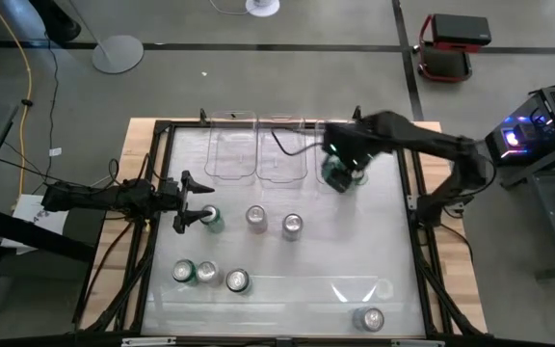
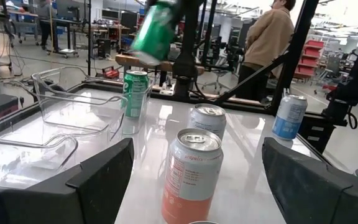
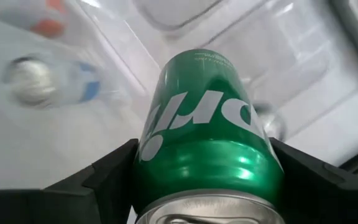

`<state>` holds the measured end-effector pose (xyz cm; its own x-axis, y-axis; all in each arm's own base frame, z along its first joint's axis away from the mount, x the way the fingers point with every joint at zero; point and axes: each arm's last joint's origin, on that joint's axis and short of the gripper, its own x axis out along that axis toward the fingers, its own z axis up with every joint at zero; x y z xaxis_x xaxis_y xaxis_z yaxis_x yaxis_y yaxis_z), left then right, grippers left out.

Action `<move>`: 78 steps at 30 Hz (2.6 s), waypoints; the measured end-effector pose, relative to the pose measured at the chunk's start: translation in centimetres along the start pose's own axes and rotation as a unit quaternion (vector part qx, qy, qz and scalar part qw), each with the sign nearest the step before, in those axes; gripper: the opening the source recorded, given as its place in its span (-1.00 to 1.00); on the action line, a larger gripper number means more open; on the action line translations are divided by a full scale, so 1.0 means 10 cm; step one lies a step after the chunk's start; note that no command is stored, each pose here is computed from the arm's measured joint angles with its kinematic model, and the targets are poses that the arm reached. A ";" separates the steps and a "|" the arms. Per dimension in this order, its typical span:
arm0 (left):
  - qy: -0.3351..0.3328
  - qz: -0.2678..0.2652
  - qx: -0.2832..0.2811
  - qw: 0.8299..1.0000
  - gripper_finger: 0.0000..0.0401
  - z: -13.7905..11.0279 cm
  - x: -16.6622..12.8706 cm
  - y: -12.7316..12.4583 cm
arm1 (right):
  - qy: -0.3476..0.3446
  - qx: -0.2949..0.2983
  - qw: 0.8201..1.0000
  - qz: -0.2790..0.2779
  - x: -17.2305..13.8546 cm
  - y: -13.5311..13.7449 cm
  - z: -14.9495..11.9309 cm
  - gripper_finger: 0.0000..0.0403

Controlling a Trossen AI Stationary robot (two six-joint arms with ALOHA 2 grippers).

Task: Sort soda cans
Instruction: Put green soda can into the right transparent bin

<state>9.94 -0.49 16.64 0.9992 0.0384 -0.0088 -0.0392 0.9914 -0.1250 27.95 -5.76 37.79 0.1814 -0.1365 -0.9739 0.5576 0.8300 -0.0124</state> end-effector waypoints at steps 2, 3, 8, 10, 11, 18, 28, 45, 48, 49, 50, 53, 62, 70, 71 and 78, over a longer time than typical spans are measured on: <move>0.000 0.000 0.000 1.000 0.65 0.00 0.00 0.00 | 0.020 -0.025 0.999 -0.008 0.16 -0.13 0.15 0.43; 0.000 0.000 0.000 1.000 0.65 0.00 0.00 0.00 | 0.035 -0.034 0.999 -0.009 0.25 -0.19 0.21 0.43; 0.000 0.001 0.002 1.000 0.65 0.00 0.00 0.00 | 0.106 -0.070 0.992 -0.011 0.69 -0.36 0.40 0.43; 0.000 0.001 0.011 1.000 0.65 0.00 0.00 0.00 | 0.118 -0.086 0.989 -0.011 0.81 -0.36 0.46 0.43; 0.000 0.001 0.015 1.000 0.65 0.00 0.00 0.00 | 0.123 -0.089 0.988 -0.011 0.87 -0.36 0.48 0.43; 0.000 0.002 0.021 1.000 0.65 0.00 0.00 0.00 | 0.165 -0.098 0.981 -0.012 1.20 -0.31 0.58 0.43; -0.001 0.002 0.021 1.000 0.65 0.00 0.00 0.00 | 0.204 -0.100 0.974 0.004 1.42 -0.28 0.61 0.43; -0.001 0.002 0.021 1.000 0.65 0.00 0.00 0.00 | 0.214 -0.098 0.972 0.008 1.48 -0.27 0.62 0.49; -0.001 0.002 0.021 1.000 0.65 0.00 0.00 0.00 | 0.216 -0.098 0.971 0.018 1.47 -0.26 0.62 0.49; -0.001 0.002 0.021 1.000 0.65 0.00 0.00 0.00 | 0.215 -0.099 0.971 0.021 1.48 -0.26 0.62 0.50; -0.001 0.002 0.021 1.000 0.65 0.00 0.00 0.00 | 0.213 -0.103 0.971 0.022 1.48 -0.26 0.62 0.50; -0.001 0.002 0.021 1.000 0.65 0.00 0.00 0.00 | 0.212 -0.106 0.971 0.023 1.48 -0.25 0.62 0.50; -0.001 0.001 0.021 1.000 0.65 0.00 0.00 0.00 | 0.212 -0.106 0.971 0.023 1.48 -0.25 0.62 0.51; -0.001 0.001 0.020 1.000 0.65 0.00 0.00 0.00 | 0.204 -0.107 0.973 0.026 1.48 -0.25 0.64 0.52; -0.001 0.001 0.021 1.000 0.65 0.00 0.00 0.00 | 0.204 -0.108 0.973 0.027 1.48 -0.25 0.64 0.53; -0.001 0.001 0.021 1.000 0.65 0.00 0.00 0.00 | 0.205 -0.106 0.973 0.027 1.48 -0.26 0.64 0.67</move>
<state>9.94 -0.48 16.66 0.9991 0.0413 -0.0069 -0.0418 0.9956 -0.0835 34.36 -13.34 24.84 -0.1569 0.1014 -0.9824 0.3693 0.9286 0.0369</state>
